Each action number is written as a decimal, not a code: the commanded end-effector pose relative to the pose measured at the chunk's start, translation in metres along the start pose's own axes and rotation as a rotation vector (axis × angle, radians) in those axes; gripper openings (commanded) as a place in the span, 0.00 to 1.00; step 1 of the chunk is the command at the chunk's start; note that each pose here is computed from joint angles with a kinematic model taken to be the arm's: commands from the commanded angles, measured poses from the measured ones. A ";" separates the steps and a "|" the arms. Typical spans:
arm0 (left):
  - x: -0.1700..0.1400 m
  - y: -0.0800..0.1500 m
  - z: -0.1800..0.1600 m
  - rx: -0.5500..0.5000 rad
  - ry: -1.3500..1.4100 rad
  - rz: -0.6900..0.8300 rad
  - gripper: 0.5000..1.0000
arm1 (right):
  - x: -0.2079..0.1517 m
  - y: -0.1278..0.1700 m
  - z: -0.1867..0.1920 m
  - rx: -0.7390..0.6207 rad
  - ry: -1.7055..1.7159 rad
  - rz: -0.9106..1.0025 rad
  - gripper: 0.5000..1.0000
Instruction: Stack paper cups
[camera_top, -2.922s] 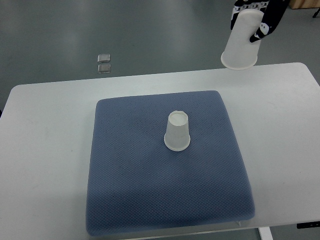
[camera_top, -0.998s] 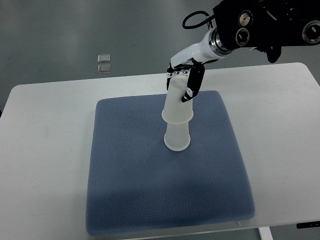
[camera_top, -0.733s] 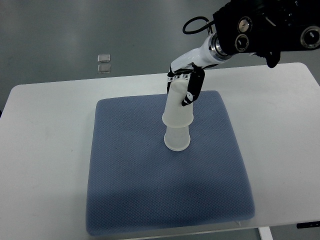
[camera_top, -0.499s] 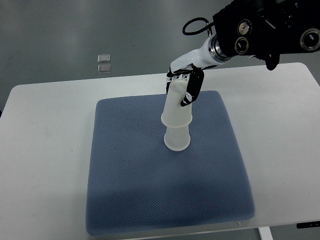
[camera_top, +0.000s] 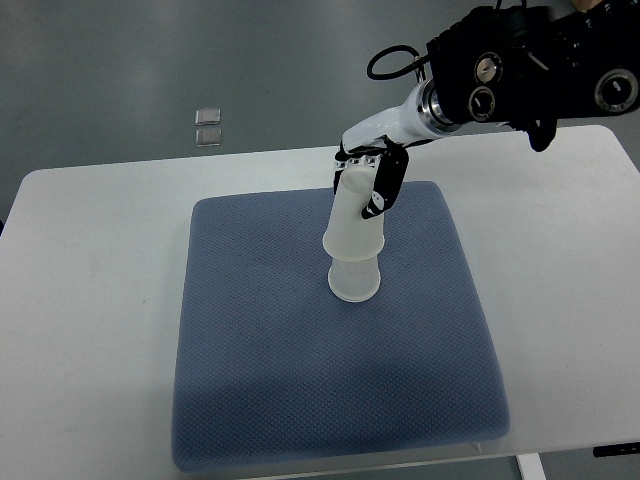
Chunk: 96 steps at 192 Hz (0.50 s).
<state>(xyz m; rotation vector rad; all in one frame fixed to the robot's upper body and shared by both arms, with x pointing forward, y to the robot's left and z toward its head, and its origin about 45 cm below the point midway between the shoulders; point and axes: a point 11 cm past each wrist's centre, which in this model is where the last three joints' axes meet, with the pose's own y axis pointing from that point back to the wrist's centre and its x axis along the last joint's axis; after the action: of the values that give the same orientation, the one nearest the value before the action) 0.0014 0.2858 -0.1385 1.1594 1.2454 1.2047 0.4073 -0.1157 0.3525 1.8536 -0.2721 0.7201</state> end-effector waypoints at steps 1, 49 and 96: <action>0.000 0.000 0.000 -0.001 0.000 0.002 1.00 | -0.002 -0.002 0.005 -0.015 -0.002 0.002 0.34; 0.001 0.000 0.000 -0.001 0.000 0.002 1.00 | -0.005 -0.006 0.005 -0.015 -0.001 0.004 0.35; 0.001 0.000 0.000 0.001 0.000 0.002 1.00 | -0.009 -0.011 0.003 -0.012 0.002 0.005 0.38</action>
<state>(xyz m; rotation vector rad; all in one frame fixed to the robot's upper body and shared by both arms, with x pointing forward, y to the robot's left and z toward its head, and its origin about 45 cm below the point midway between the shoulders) 0.0012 0.2864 -0.1385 1.1605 1.2448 1.2061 0.4074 -0.1171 0.3401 1.8411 -0.2797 0.7173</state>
